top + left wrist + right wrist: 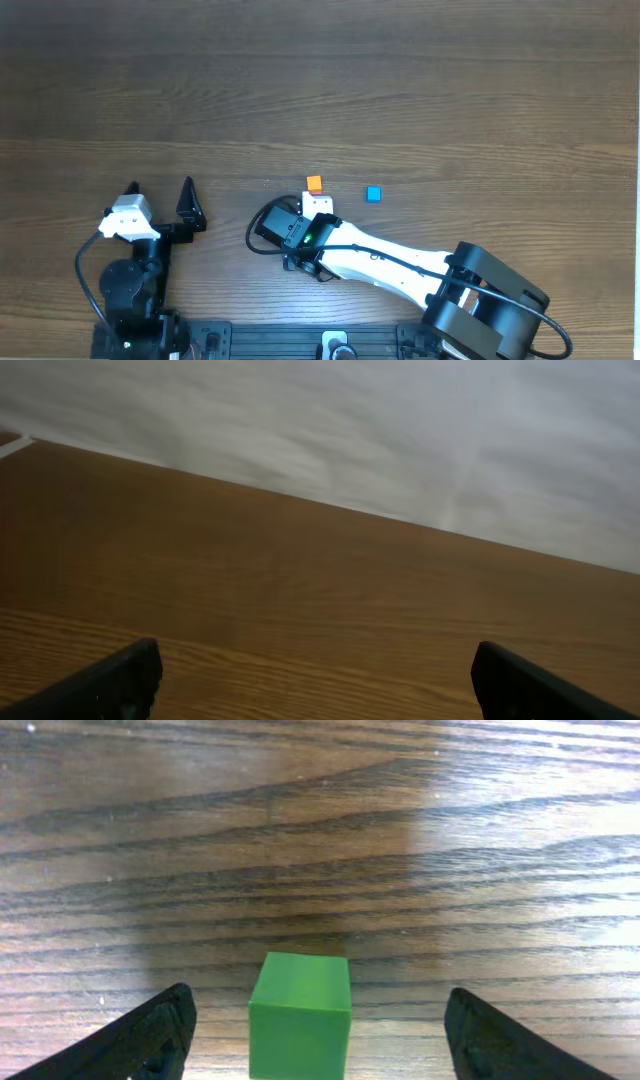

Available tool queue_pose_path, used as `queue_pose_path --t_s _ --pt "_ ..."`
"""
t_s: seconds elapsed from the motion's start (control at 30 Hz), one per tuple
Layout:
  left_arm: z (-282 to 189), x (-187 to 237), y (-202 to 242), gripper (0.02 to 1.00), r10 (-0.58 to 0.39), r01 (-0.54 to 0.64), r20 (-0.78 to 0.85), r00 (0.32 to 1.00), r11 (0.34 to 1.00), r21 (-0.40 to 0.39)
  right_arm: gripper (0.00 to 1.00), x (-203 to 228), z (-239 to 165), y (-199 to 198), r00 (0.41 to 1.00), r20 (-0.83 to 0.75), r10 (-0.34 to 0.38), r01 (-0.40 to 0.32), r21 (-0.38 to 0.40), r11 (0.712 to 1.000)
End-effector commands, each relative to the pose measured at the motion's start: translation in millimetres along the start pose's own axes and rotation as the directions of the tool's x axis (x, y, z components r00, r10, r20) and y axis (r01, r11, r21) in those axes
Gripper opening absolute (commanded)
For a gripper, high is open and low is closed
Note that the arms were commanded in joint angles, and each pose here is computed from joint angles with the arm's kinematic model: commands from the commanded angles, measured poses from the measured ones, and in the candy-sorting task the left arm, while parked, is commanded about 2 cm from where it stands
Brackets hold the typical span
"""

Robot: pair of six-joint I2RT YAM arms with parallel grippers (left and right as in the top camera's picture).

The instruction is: Stack Cubes

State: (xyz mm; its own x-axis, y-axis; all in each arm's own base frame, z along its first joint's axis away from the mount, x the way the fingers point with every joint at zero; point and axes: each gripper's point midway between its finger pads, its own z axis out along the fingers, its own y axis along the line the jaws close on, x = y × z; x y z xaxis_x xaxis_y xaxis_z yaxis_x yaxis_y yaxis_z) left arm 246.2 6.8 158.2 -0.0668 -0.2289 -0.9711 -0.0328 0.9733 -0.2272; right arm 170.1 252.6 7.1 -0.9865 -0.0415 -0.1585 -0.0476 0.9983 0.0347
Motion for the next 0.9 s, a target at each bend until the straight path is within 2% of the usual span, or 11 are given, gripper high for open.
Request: queue_pose_path --t_s 0.03,0.33,0.57,0.7,0.9 --pt "-0.1 1.7 -0.4 1.000 0.010 -0.010 -0.004 1.000 1.000 0.006 0.744 5.4 5.0 -2.1 1.000 -0.006 -0.012 0.012 0.018 1.000" --pt "-0.1 1.7 -0.4 1.000 0.010 -0.010 -0.004 1.000 1.000 0.006 0.687 8.8 9.7 -0.1 1.000 -0.017 -0.016 0.016 0.019 1.000" --pt "-0.1 1.7 -0.4 1.000 0.010 -0.010 -0.004 1.000 1.000 0.006 0.590 8.9 10.1 -0.1 1.000 -0.018 -0.016 0.016 0.020 1.000" --pt "-0.1 1.7 -0.4 0.998 0.010 -0.010 -0.004 1.000 1.000 0.006 0.492 8.8 10.1 -0.2 1.000 -0.018 -0.015 0.015 0.020 1.000" --pt "-0.1 1.7 -0.4 0.998 0.010 -0.010 -0.004 1.000 1.000 0.006 0.443 8.8 10.0 -0.1 1.000 -0.017 -0.005 0.005 0.020 1.000"
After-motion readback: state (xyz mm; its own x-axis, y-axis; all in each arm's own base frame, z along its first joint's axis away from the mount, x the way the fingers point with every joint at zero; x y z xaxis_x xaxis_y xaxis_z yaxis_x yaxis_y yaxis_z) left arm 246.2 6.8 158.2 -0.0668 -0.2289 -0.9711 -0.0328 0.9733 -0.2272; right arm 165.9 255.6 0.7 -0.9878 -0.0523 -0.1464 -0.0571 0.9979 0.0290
